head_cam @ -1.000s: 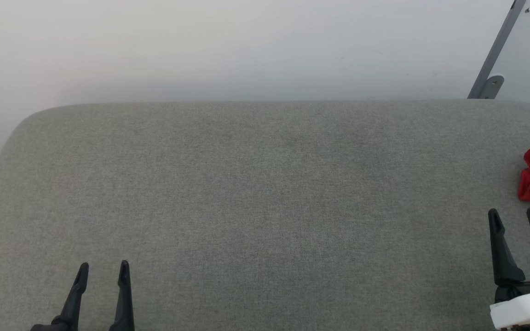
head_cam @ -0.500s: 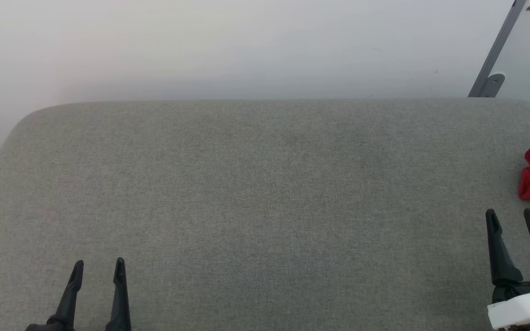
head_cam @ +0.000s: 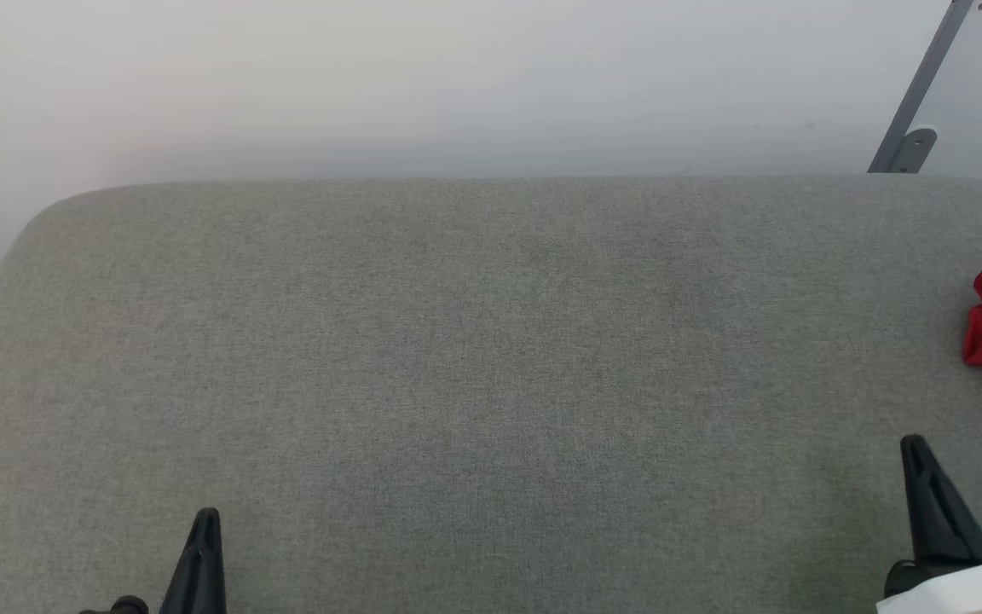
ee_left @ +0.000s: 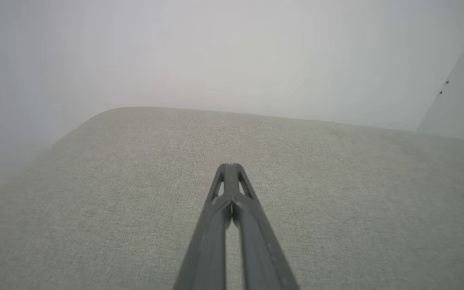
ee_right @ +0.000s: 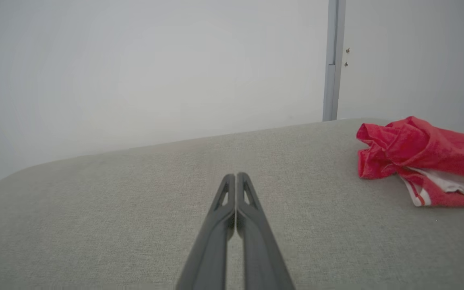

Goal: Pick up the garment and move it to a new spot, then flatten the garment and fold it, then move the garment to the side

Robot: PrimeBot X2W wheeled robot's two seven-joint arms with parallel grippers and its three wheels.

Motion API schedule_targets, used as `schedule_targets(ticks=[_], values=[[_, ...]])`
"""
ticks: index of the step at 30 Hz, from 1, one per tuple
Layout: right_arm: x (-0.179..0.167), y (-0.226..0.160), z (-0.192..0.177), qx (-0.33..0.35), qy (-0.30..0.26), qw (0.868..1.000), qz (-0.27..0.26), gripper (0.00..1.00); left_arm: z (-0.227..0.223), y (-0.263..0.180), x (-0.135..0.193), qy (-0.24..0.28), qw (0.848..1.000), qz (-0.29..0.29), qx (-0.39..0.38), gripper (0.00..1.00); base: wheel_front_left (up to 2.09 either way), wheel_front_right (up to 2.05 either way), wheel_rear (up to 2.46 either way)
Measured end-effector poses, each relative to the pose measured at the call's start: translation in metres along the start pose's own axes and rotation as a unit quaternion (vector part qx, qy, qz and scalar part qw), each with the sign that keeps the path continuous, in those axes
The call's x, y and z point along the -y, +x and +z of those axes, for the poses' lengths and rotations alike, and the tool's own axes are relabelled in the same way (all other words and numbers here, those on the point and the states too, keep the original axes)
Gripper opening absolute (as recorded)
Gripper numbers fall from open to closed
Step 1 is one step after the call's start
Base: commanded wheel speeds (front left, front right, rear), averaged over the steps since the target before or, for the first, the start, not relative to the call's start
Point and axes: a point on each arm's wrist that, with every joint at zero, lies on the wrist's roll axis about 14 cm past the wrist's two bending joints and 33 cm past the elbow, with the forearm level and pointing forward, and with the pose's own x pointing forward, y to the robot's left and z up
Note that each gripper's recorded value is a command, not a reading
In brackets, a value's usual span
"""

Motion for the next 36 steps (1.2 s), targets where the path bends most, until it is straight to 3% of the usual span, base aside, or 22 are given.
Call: schedule_targets(ticks=[16,36], values=[[0.002,0.004,-0.008,-0.013,0.137,0.99,-0.026,0.0,-0.005,0.011,-0.005,-0.145,0.989,0.023,-0.012,0.0,0.0,0.0,0.0],[-0.001,0.013,-0.01,-0.013,0.285,0.958,-0.04,0.0,-0.004,0.029,-0.006,-0.305,0.952,0.035,-0.015,0.0,0.0,0.0,0.0]])
